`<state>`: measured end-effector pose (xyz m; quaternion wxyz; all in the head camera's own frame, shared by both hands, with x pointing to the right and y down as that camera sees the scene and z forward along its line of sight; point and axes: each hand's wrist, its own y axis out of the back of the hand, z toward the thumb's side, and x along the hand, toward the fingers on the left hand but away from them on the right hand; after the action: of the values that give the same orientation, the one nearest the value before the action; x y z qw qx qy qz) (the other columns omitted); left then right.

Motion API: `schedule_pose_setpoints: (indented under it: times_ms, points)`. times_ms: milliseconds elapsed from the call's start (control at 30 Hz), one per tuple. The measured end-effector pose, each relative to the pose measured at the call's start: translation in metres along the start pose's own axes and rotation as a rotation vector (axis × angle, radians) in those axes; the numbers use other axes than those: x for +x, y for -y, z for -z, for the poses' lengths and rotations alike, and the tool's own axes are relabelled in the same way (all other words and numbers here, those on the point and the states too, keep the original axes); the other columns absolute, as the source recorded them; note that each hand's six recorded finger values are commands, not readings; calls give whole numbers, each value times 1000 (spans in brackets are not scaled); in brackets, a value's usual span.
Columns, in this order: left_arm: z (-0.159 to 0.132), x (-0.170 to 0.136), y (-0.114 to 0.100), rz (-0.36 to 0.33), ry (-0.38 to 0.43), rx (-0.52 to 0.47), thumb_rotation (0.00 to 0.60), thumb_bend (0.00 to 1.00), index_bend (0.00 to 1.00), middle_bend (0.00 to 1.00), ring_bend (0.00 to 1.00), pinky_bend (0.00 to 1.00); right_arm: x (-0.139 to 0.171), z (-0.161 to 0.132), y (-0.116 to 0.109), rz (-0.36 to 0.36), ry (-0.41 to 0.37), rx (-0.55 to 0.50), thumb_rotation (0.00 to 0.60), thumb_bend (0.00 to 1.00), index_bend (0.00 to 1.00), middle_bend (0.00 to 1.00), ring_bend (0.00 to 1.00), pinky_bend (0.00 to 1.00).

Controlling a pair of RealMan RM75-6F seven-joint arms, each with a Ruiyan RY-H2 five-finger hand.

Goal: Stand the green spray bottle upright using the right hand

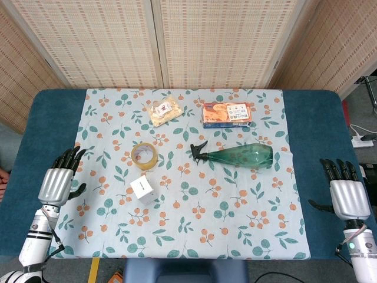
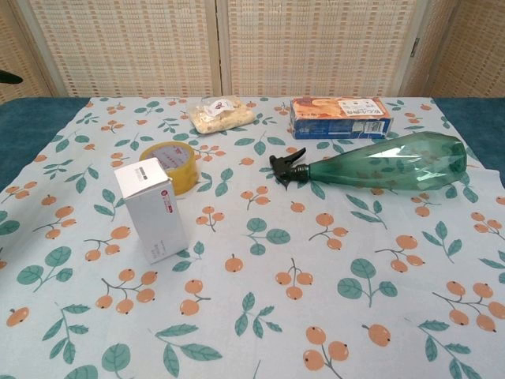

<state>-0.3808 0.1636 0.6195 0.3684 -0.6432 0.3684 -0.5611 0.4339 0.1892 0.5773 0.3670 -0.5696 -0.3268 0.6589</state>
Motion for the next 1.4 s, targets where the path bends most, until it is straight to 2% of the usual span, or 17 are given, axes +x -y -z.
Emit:
schedule_pose_setpoints:
  times_ms: [467,700,800,900,1000,1100,1233,1400]
  points:
    - [1,2,4,23,5,-16,600,249,0,7,0,140,-2,-3,2,-20,-17,-14,600,0,37,79,0,0]
    - [2,0,1,25,3,-30,600,249,0,10,0,141,-7,-19,-2,10,-74,-26,600,0,93,79,0,0]
    - [3,-1,0,27,1,-40,600,249,0,11,0,145,-11,-41,-8,25,-141,-23,600,0,131,86,0,0]
    - [3,-1,-2,24,4,-55,600,249,0,13,0,148,-18,-70,-17,57,-215,22,600,0,215,160,7,33]
    - [4,-2,-2,31,8,-58,600,249,0,14,0,148,-35,-107,-29,107,-295,97,600,0,279,209,31,90]
    - [6,-2,-1,38,2,-69,600,249,0,16,0,148,-62,-146,-39,145,-372,182,600,0,282,212,31,94]
    - [9,0,-3,36,-6,-87,600,250,0,28,0,148,-104,-184,-41,102,-429,222,600,0,279,221,31,94]
    - [8,1,-3,37,-2,-106,600,249,0,39,0,153,-148,-215,-37,39,-434,301,600,0,250,220,30,96]
